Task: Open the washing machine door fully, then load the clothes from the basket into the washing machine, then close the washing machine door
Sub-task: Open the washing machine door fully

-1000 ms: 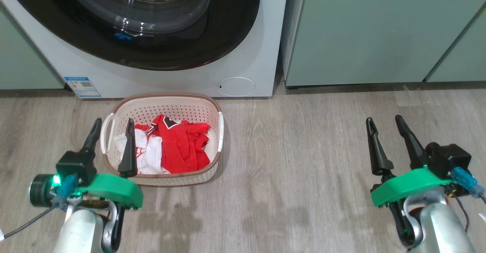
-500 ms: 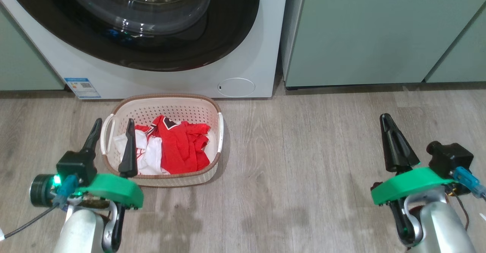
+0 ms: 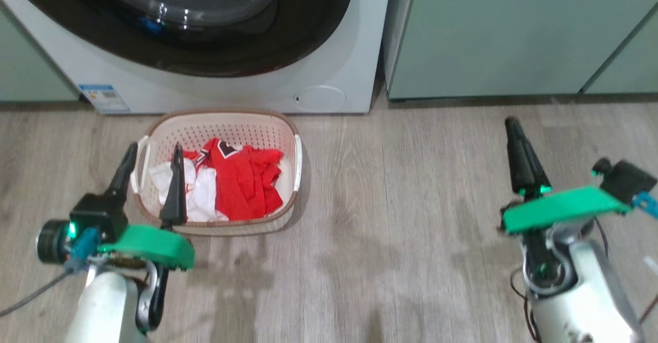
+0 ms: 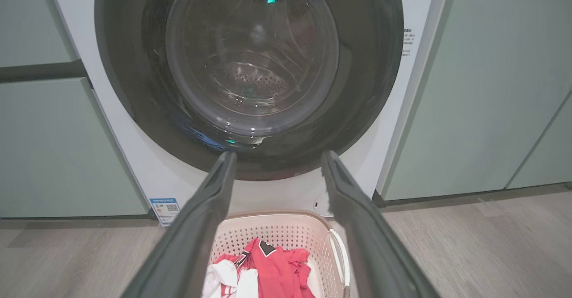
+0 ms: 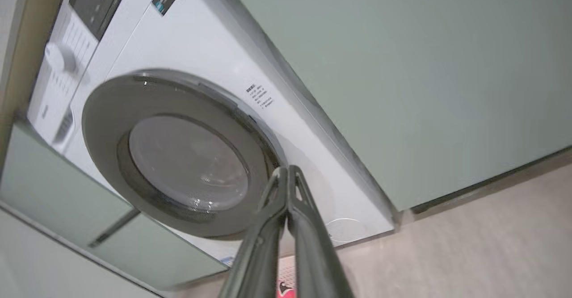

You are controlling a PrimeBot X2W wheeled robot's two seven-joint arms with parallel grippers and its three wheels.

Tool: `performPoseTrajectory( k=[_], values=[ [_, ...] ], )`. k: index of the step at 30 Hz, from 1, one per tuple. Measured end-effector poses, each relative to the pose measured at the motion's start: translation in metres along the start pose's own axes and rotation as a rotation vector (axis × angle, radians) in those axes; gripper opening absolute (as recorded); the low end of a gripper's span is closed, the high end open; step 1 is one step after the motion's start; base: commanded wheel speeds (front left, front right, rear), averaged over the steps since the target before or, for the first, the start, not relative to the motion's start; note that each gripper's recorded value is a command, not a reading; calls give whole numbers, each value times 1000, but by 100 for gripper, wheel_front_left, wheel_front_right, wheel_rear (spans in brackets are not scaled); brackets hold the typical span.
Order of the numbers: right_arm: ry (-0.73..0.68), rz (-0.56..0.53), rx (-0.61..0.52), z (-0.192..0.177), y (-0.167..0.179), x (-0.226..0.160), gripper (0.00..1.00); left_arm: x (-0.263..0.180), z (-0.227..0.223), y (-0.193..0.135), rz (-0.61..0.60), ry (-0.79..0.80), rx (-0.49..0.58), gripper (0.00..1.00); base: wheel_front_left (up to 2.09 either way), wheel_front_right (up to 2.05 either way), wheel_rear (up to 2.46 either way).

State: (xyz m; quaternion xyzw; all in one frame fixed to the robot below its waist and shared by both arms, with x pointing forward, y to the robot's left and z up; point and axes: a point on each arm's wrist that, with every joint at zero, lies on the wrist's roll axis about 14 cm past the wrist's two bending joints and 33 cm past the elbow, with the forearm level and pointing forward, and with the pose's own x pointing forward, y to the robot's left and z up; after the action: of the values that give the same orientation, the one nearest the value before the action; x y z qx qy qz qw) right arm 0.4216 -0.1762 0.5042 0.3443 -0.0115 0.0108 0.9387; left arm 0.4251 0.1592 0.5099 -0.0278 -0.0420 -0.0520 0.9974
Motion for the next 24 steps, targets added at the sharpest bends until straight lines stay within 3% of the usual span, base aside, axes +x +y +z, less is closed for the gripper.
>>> performPoseTrajectory(
  k=[1,4,10,18,24],
  values=[
    [5,-12,129,-1,-1,12,0,7,3,0,-2,-15,-2,100,0,0,0],
    [21,-31,323,-6,-3,32,0,17,7,1,-5,-37,-5,100,0,0,0],
    [61,-46,619,-17,-3,83,0,33,3,5,0,-48,-25,100,0,0,0],
    [168,-20,832,-42,10,160,0,58,-8,15,20,-56,-44,100,0,0,0],
    [285,0,888,-74,24,204,0,69,-21,25,37,-40,-51,100,0,0,0]
  ],
)
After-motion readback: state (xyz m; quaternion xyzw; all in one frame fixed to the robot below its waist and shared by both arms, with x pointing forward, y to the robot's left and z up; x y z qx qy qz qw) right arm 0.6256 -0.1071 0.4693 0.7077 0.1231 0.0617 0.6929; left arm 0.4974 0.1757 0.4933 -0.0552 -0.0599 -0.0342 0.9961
